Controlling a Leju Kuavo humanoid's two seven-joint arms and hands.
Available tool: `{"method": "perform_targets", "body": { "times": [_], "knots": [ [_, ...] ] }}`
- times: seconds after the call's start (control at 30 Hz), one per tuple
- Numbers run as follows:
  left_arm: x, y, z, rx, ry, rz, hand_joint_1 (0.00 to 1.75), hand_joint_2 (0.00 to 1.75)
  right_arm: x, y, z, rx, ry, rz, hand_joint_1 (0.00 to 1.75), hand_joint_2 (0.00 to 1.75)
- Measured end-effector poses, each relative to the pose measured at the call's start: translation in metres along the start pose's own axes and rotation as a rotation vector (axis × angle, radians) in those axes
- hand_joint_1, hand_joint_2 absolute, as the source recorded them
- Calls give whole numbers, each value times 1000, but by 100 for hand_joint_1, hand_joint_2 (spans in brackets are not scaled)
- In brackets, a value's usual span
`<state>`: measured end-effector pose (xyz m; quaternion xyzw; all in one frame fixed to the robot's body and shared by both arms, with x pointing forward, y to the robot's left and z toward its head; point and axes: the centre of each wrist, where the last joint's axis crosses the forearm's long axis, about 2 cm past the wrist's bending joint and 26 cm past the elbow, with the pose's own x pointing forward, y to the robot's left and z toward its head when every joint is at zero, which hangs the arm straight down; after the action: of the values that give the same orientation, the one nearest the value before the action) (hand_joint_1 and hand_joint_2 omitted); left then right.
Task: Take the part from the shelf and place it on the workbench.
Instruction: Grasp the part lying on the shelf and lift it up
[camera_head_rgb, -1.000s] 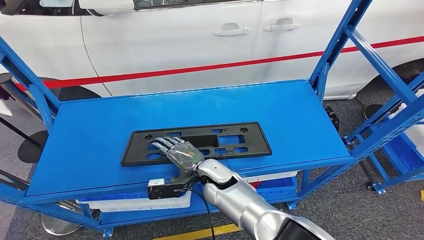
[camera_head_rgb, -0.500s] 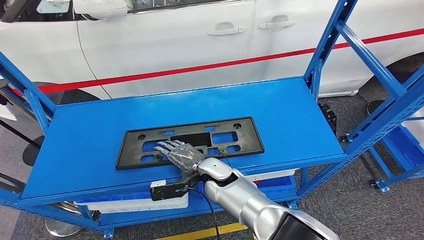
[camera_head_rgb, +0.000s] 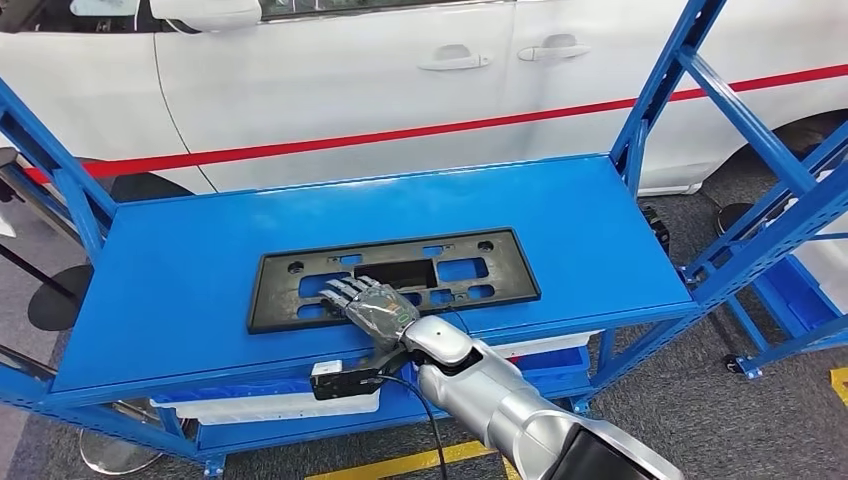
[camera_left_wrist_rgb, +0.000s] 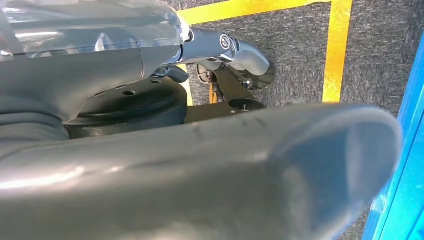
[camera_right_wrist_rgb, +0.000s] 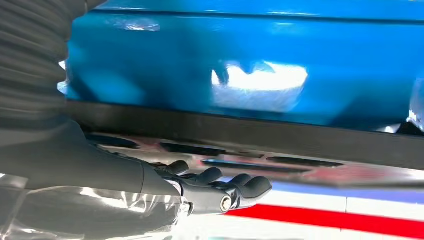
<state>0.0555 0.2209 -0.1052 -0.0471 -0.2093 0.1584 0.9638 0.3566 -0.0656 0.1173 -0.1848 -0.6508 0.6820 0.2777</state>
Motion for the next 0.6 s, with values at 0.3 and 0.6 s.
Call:
{"method": "perform_targets", "body": {
  "times": [0.3,0.6],
  "knots": [
    [-1,-5,0,-23,-9,-10,0,0,7,2,0,-104,6,147,0,175],
    [-2,-4,1,-34,-4,-19,0,0,12,3,0,-160,-11,236,0,175]
  ]
}}
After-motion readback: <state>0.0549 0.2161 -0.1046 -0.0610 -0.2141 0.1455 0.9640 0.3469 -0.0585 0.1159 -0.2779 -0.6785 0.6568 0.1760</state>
